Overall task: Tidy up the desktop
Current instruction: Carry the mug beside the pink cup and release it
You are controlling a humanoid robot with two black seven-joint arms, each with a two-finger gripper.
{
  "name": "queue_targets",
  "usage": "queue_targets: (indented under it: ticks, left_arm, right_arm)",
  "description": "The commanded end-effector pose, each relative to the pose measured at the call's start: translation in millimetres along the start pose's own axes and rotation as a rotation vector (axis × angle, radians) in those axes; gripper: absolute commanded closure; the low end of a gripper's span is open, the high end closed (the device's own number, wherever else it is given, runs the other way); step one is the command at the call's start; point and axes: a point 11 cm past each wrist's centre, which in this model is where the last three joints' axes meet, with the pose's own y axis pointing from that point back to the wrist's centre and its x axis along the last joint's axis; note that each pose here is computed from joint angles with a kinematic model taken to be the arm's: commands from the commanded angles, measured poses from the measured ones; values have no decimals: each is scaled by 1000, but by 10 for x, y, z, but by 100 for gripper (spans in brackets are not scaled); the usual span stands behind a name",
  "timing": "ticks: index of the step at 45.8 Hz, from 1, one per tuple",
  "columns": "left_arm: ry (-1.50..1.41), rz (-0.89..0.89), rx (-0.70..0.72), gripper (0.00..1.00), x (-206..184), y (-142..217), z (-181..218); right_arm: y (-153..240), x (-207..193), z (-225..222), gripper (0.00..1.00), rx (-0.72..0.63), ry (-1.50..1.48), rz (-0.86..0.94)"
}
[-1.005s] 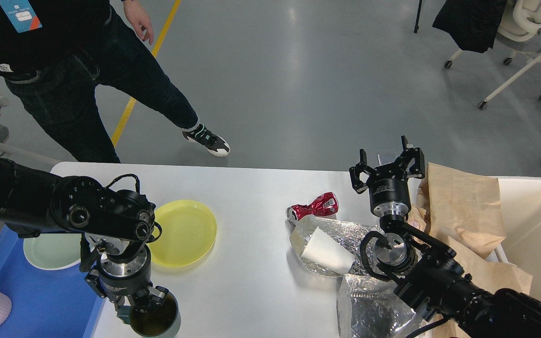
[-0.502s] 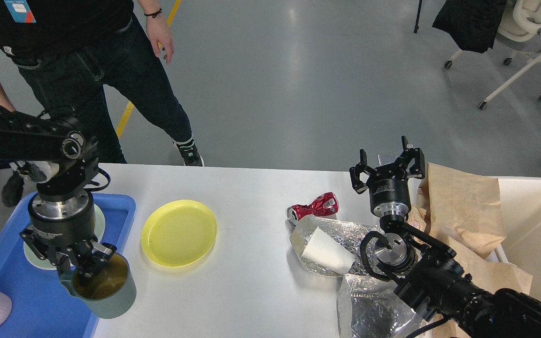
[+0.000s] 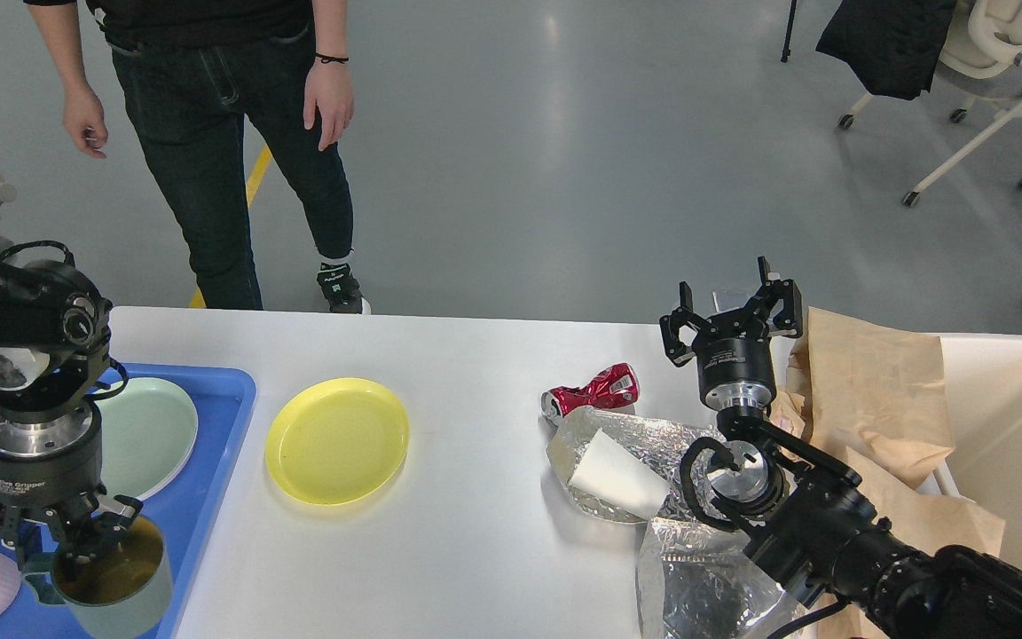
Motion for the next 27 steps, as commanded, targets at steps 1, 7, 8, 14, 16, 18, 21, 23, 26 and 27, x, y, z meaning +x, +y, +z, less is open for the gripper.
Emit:
queue_targets:
  ticks: [1,7,8,14,16,18,21,23,26,27]
  left_arm:
    - [89,-31,4,100,-114,-274,-230]
    - [203,-4,-10,100,-182,-518,-471]
    - [219,7,-8,100,-184,-560,-487]
    - [321,72,3,100,-194,-814,-521]
    - [350,99,5,100,-181,-883,-511]
    - [376,123,3,100,-175,-946,-489]
    - [415,161,-11,100,-146,-1023,-435]
    - [434,178,-21,100,-130,-1055,-396]
    - [443,190,-38,100,-115,-1088,-334]
    - [444,188,-45,100,-114,-1092,-313]
  right_arm:
    - [0,4,-1,0,0,1,1]
    - [0,4,-1,0,0,1,1]
    - [0,4,-1,0,0,1,1]
    - [0,4,-1,0,0,1,1]
    - [0,5,-2,0,1,0,2]
    - [0,5,-2,0,1,0,2]
    - [0,4,-1,0,0,1,1]
    - [1,8,-3,0,1,2,2]
    - [1,8,-3,0,1,2,2]
    - [1,8,-3,0,1,2,2]
